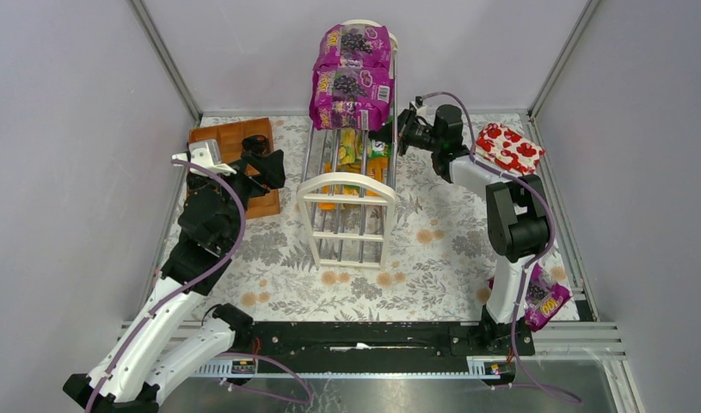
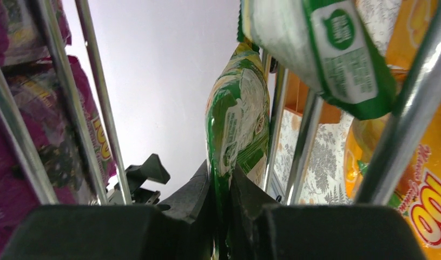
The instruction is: Place and organize the candy bags onto the shelf
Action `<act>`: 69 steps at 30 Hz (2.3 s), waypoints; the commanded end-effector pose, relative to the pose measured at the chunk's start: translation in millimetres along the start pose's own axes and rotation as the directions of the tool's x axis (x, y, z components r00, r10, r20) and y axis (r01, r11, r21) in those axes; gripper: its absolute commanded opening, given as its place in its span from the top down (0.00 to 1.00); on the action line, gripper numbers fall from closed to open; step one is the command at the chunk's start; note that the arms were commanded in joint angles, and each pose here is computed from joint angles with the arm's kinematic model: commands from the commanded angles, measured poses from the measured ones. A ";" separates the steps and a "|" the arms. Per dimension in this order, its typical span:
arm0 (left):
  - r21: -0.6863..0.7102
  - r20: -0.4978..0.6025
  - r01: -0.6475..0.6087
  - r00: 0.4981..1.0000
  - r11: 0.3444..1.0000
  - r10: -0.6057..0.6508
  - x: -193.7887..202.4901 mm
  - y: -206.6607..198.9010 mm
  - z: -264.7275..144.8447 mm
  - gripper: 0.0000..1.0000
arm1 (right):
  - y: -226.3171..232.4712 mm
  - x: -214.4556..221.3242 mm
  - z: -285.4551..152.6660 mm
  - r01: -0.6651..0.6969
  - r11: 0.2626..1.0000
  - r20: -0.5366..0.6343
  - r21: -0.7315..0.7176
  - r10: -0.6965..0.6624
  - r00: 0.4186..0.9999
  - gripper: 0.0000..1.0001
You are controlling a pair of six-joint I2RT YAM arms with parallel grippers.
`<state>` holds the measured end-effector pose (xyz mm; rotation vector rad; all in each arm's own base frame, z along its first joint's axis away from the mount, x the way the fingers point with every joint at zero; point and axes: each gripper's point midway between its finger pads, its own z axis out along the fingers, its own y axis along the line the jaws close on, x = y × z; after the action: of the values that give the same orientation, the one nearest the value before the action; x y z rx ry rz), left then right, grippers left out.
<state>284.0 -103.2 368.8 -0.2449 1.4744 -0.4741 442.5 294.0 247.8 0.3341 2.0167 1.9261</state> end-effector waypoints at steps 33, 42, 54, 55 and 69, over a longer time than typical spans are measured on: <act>0.037 0.053 0.026 0.998 0.999 -0.028 -18.3 -8.5 -5.2 0.01 | -40.0 -7.1 -171.4 0.336 0.631 0.029 0.699 -0.494 0.869 0.13; 0.033 0.049 0.024 0.998 0.999 -0.026 -16.7 -7.9 -4.1 0.01 | -114.3 58.4 -299.5 0.197 0.233 -0.030 0.952 -0.571 0.820 0.07; 0.032 0.044 0.022 0.999 0.999 -0.024 -14.7 -7.7 -3.0 0.01 | -120.3 85.3 -443.9 -0.668 -0.079 0.416 0.740 -0.727 0.547 0.00; 0.032 0.043 0.022 0.999 0.999 -0.023 -14.2 -7.5 -3.2 0.01 | -122.9 87.4 -450.6 -0.686 -0.122 0.398 0.717 -0.736 0.548 0.00; 0.031 0.048 0.021 0.999 0.999 -0.022 -15.8 -7.3 -4.1 0.01 | -195.4 86.6 -452.7 -0.616 -0.454 0.352 0.644 -0.539 0.765 0.00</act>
<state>281.2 -101.6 372.2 -0.2469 1.4624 -0.4794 196.8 -91.3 64.6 1.1859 2.2812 -0.9935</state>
